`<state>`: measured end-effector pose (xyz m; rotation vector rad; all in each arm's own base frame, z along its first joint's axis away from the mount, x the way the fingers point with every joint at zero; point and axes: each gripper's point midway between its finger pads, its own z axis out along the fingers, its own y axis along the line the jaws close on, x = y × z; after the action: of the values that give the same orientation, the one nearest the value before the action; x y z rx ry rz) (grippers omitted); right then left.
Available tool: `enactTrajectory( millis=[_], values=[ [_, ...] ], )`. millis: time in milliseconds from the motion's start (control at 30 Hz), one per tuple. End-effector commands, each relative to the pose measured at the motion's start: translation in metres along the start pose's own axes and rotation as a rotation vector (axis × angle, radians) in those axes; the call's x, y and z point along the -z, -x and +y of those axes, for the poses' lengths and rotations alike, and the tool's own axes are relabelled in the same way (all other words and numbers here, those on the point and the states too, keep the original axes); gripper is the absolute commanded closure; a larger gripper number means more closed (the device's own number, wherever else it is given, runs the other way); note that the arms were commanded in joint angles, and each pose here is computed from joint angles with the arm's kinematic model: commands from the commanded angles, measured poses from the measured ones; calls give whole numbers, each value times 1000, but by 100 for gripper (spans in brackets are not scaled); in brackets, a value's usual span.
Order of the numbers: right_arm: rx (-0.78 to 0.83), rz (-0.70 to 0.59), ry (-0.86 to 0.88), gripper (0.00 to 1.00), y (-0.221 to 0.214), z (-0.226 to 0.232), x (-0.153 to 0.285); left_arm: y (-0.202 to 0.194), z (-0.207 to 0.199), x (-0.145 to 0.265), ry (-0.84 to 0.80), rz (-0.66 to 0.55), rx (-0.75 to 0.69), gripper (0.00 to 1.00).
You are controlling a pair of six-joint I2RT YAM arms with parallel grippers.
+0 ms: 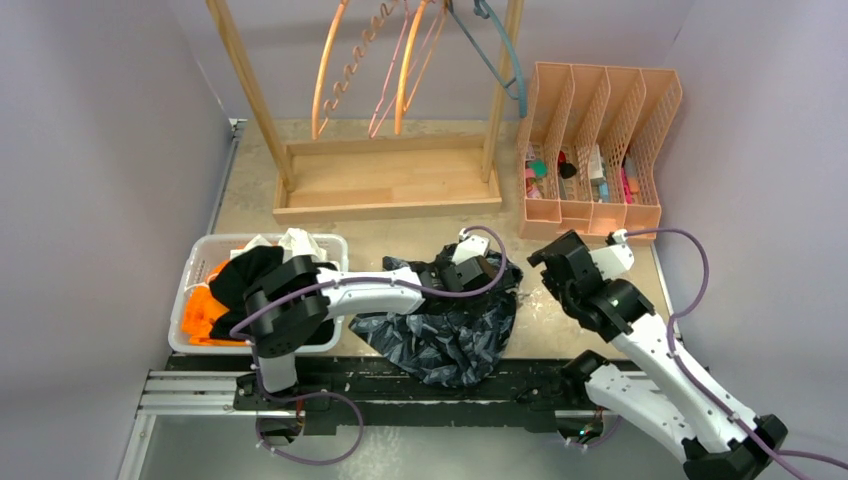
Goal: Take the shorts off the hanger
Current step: Pick up the shorts at the center of the board.
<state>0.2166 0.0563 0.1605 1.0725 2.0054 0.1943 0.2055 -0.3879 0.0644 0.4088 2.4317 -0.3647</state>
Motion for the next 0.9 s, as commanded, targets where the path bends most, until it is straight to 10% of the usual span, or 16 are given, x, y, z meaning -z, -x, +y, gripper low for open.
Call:
enactTrajectory(
  millis=[0, 267, 500, 867],
  values=[
    [-83, -62, 0, 7, 10, -10, 1, -33, 9, -23, 23, 75, -35, 23],
    [-75, -77, 51, 8, 12, -5, 1, -96, 38, -51, 131, 255, -113, 38],
    [-58, -63, 44, 8, 9, -1, -2, -128, 68, -50, 238, 286, -182, 100],
    [-20, -63, 73, 9, 8, 13, -6, 27, 75, 58, 274, -171, -120, 100]
  ],
)
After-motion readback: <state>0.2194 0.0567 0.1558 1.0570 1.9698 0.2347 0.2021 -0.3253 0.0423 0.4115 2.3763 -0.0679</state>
